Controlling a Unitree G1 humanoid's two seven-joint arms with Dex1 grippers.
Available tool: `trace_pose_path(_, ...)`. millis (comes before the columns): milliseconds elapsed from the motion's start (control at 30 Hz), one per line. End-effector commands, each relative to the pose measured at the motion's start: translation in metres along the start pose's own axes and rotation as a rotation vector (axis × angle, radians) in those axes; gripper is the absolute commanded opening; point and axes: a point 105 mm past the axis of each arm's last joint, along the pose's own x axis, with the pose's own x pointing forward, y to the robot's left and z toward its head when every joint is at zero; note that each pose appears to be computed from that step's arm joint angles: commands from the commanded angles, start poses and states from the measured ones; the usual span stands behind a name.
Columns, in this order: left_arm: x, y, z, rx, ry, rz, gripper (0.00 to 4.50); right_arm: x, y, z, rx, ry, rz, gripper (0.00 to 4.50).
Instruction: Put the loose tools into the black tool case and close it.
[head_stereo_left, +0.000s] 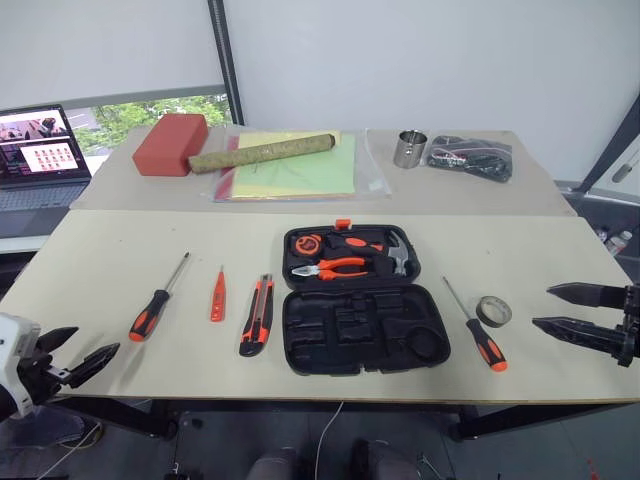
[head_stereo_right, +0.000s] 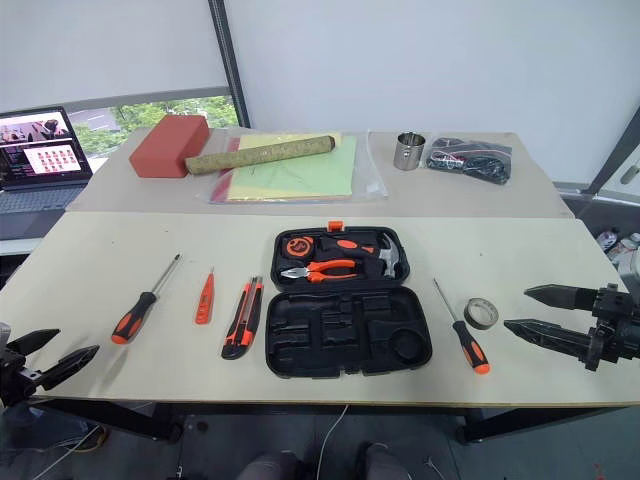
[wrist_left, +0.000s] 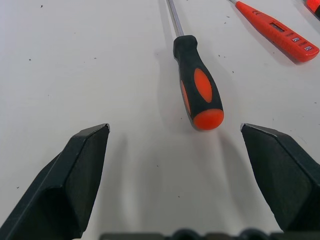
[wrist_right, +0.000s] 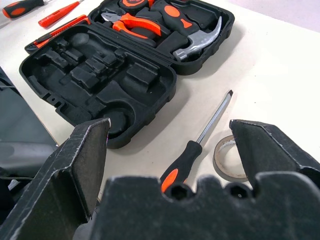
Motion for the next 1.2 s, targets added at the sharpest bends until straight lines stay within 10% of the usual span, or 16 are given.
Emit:
trace_pose_path(33,-0.006,0.006,0.006,0.013,-0.017,0.028,4.50,-0.001,-0.001,0.008,-0.035,-0.017,-0.021,4.45)
trace_pose_path(533,0.060,-0.005,0.037,-0.060,0.123,-0.046,4.50,0.052,0.056,0.056,-0.241,-0.040,0.201,4.45)
trace_pose_path(833,0.094,0.005,-0.009,-0.054,0.409,0.025,4.50,0.089,0.080,0.086,-0.369,-0.142,0.274,4.45)
trace_pose_path(1067,0.101,-0.006,-0.003,-0.085,0.348,-0.066,2.30,0.098,0.090,0.082,-0.377,-0.152,0.284,4.50)
trace_pose_path(1200,0.106,-0.003,0.050,0.012,0.189,-0.117,0.90,0.095,0.094,0.071,-0.337,-0.113,0.301,4.50)
